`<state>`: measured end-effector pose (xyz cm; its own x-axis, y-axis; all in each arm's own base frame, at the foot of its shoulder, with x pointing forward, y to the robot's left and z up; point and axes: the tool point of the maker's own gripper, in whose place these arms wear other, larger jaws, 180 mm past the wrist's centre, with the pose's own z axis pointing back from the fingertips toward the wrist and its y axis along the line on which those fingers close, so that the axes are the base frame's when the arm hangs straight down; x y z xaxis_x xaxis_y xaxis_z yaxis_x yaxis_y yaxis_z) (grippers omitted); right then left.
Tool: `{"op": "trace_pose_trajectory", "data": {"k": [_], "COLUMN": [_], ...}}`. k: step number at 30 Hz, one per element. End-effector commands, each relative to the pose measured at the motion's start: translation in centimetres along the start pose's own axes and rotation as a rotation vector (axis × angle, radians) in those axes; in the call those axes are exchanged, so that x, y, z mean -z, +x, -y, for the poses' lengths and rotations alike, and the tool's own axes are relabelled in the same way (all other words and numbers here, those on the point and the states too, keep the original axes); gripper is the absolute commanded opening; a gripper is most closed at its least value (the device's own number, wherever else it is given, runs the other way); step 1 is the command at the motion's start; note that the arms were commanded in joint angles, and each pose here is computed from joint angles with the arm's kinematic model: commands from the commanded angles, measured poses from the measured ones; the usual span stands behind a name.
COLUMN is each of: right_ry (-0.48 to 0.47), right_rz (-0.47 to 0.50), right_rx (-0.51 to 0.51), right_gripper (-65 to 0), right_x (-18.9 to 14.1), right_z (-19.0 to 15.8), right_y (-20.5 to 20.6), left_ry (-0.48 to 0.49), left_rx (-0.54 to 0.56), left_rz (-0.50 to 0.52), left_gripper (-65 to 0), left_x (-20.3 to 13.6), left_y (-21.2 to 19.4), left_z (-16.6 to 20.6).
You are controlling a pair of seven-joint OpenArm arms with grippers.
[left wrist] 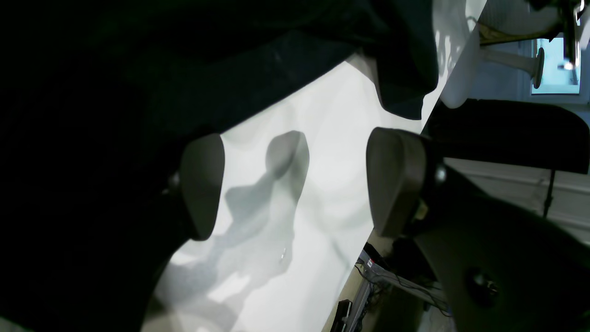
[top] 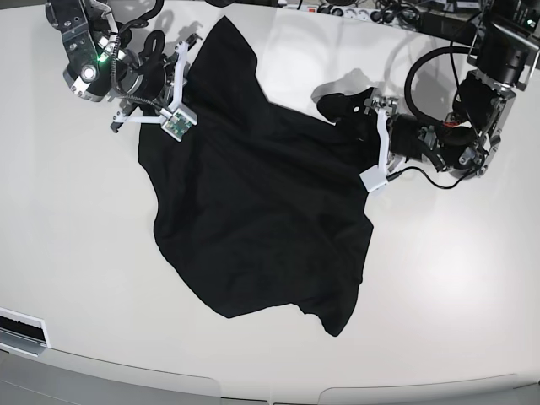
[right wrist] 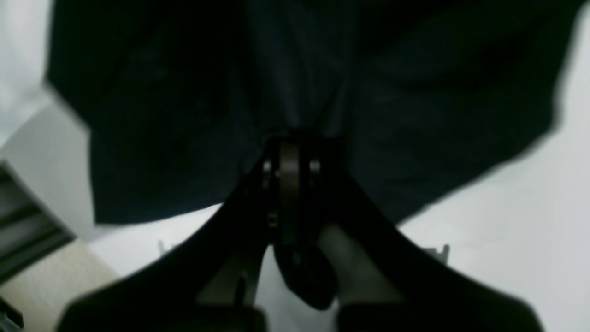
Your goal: Layout the t-shirt on the table in an organized manner, then fold the t-shirt properly
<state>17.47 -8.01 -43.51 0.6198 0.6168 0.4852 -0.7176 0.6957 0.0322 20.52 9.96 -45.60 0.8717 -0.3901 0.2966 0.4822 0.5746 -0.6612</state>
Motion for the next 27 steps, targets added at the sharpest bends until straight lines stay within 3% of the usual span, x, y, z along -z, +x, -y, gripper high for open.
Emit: {"op": "trace_pose_trajectory", "data": {"k": [1, 6, 15, 18, 21, 25, 27], "right_ry": [-0.045, -0.313, -0.751, -0.792, -0.774, -0.747, -0.716], "right_rz": [0.028, 0.07, 0.333, 0.377, 0.394, 0.428, 0.458], "right_rx": [-0.021, -0.053, 0.027, 0.051, 0.047, 0.047, 0.056], "right_gripper": [-65.0, -65.0, -65.0, -65.0, -65.0, -65.0, -65.0], "right_x": [-0.5, -3.3, -14.6, -16.1, -16.2, -16.3, -16.2], "right_z": [1.4, 7.2, 14.7, 16.1, 16.2, 16.0, 15.7], "right_y": [1.2, 4.7, 10.8, 11.3, 11.8, 12.6, 13.2], "left_ry": [0.07, 0.079, 0.053, 0.044, -0.042, -0.228, -0.271], "left_rx": [0.001, 0.015, -0.022, -0.029, -0.052, -0.009, 0.0], "left_rz": [-0.088, -0.123, -0.112, -0.134, -0.127, 0.009, 0.033], "left_gripper": [-15.6, -15.6, -15.6, -15.6, -15.6, -15.7, -15.7], "left_x": [-0.9, -1.6, -3.0, -2.9, -2.6, -1.7, -0.8], "left_y": [-1.4, -1.1, -1.7, -2.3, -2.4, 0.7, 1.6], "left_z": [-1.5, -1.7, -1.8, -1.6, 0.1, 4.0, 5.3]}}
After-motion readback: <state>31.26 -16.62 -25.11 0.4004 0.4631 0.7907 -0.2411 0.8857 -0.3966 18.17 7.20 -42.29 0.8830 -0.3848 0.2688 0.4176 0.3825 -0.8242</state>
